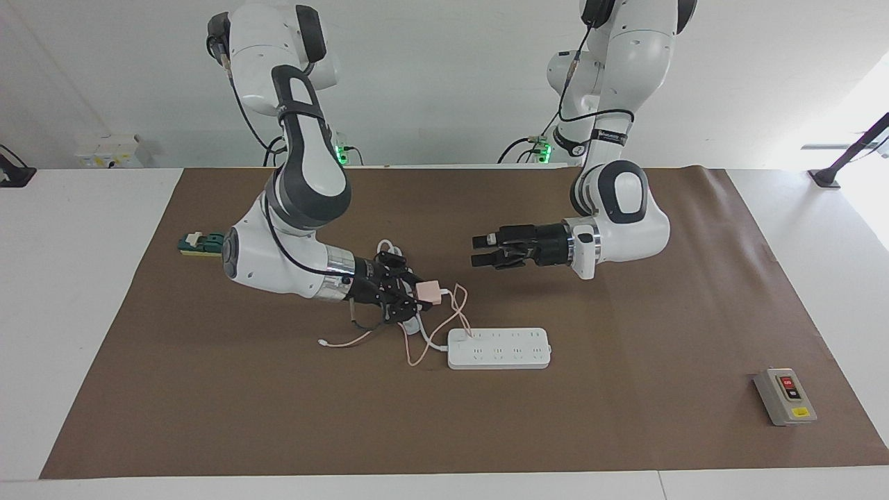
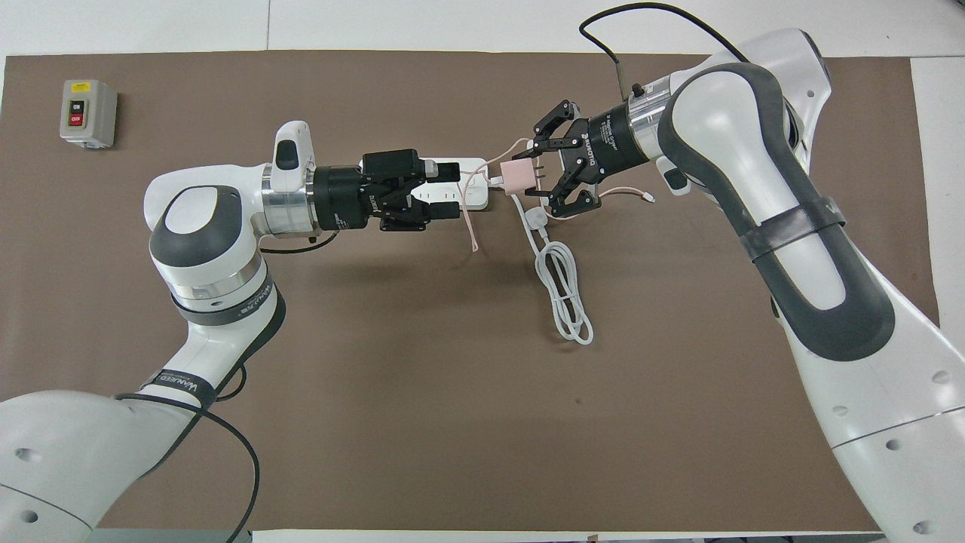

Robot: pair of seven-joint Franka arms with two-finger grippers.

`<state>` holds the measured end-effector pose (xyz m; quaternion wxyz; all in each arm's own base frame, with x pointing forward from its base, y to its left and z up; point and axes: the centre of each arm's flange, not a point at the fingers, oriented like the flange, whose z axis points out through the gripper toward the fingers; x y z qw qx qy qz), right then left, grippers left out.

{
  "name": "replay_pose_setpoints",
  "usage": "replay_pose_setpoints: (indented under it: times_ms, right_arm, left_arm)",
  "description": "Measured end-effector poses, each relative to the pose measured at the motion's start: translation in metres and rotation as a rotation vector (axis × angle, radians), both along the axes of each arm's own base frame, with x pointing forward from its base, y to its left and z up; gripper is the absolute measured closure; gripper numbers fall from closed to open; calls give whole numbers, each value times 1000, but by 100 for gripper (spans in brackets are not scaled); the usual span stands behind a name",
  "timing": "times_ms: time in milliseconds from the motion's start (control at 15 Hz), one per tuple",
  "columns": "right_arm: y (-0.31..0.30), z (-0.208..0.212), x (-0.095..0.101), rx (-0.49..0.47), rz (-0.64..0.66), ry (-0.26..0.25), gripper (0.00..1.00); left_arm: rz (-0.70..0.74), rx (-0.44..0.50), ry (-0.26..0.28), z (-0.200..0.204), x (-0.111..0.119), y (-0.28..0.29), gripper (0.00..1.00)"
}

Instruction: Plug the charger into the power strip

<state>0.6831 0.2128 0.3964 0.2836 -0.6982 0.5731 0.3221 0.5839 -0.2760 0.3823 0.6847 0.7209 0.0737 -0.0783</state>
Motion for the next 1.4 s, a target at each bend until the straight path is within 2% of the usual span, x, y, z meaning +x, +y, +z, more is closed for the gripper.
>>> replay_pose_setpoints:
  times_ms: [333, 665, 798, 1397]
  right_arm:
    - [0, 0, 0, 1, 0, 1, 49]
    - [0, -1, 0, 1, 0, 1, 49]
    - [0, -1, 0, 1, -1, 1, 49]
    - [-1, 0, 0, 1, -2, 1, 49]
  left_arm:
    - [29, -31, 6, -24, -3, -26, 0]
    - [49, -7, -24, -18, -6, -51, 0]
    - [51, -6, -46, -25, -3, -53, 0]
    - [56, -2, -81, -44, 3, -54, 0]
